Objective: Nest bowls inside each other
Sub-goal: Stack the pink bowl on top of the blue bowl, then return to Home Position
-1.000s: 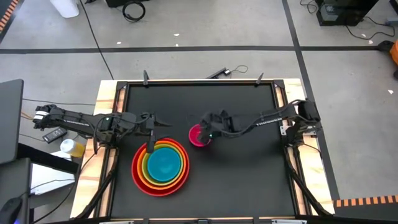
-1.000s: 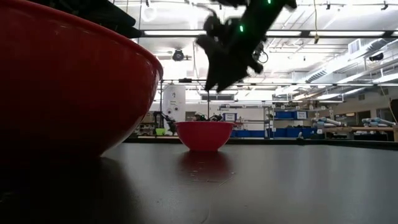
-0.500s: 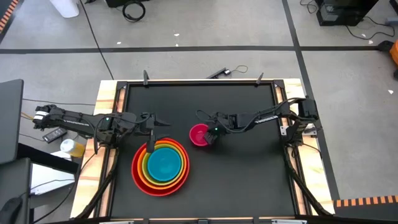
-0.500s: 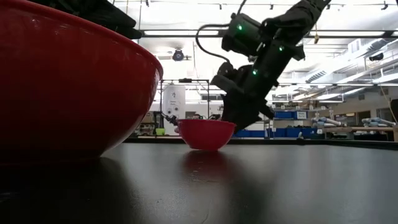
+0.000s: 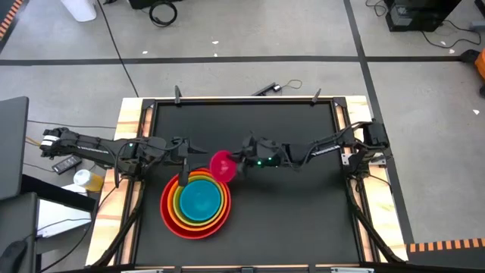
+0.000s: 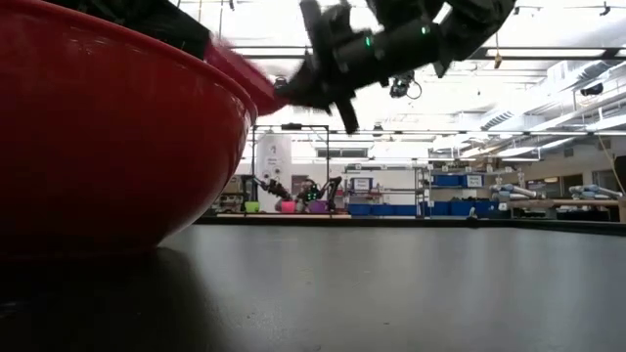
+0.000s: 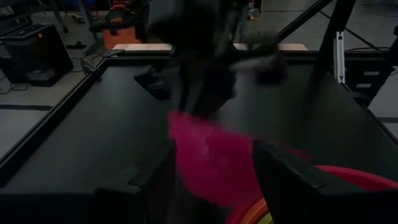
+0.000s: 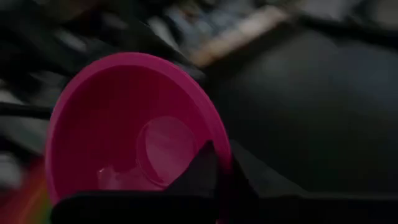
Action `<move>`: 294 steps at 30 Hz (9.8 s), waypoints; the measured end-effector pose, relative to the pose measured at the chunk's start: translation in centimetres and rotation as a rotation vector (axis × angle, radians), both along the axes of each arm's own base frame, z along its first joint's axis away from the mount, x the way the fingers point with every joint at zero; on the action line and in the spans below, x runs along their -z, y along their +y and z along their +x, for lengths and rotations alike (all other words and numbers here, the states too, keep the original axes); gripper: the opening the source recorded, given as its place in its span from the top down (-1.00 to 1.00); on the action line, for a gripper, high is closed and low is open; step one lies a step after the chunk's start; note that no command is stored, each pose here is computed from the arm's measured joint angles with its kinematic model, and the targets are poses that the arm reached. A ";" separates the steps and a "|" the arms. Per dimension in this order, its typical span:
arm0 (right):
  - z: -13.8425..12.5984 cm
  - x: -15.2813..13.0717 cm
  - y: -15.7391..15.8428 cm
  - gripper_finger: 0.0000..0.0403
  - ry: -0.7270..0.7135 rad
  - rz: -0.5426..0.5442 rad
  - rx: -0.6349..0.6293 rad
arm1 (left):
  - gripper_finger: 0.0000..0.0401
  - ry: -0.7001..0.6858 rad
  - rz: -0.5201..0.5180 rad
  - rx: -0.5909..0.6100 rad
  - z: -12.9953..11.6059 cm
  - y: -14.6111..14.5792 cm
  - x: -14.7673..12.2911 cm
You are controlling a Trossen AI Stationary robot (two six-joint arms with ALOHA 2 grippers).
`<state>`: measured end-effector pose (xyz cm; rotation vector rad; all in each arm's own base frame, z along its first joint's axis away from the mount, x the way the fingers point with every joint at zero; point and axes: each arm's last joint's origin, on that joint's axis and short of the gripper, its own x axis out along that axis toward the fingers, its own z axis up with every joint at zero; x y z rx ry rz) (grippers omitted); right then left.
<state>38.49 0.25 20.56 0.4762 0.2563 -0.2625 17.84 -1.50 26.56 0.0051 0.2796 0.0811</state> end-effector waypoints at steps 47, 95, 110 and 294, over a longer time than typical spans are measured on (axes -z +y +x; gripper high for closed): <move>-6.2 -5.3 4.1 -0.08 0.245 -0.310 -0.113 | -0.07 -0.289 -0.009 -0.095 2.8 -0.2 -1.7; -27.6 -0.4 -1.2 0.96 -0.365 -0.358 -0.218 | 0.26 -0.374 0.034 -0.257 -6.4 2.9 6.2; -29.4 0.5 -0.8 0.96 -0.289 -0.412 -0.232 | 0.29 -0.348 0.068 -0.212 -7.2 3.1 9.0; -28.6 3.4 -0.9 0.89 -0.317 -0.383 -0.200 | 0.78 -0.317 -0.021 -0.271 -7.2 3.3 9.6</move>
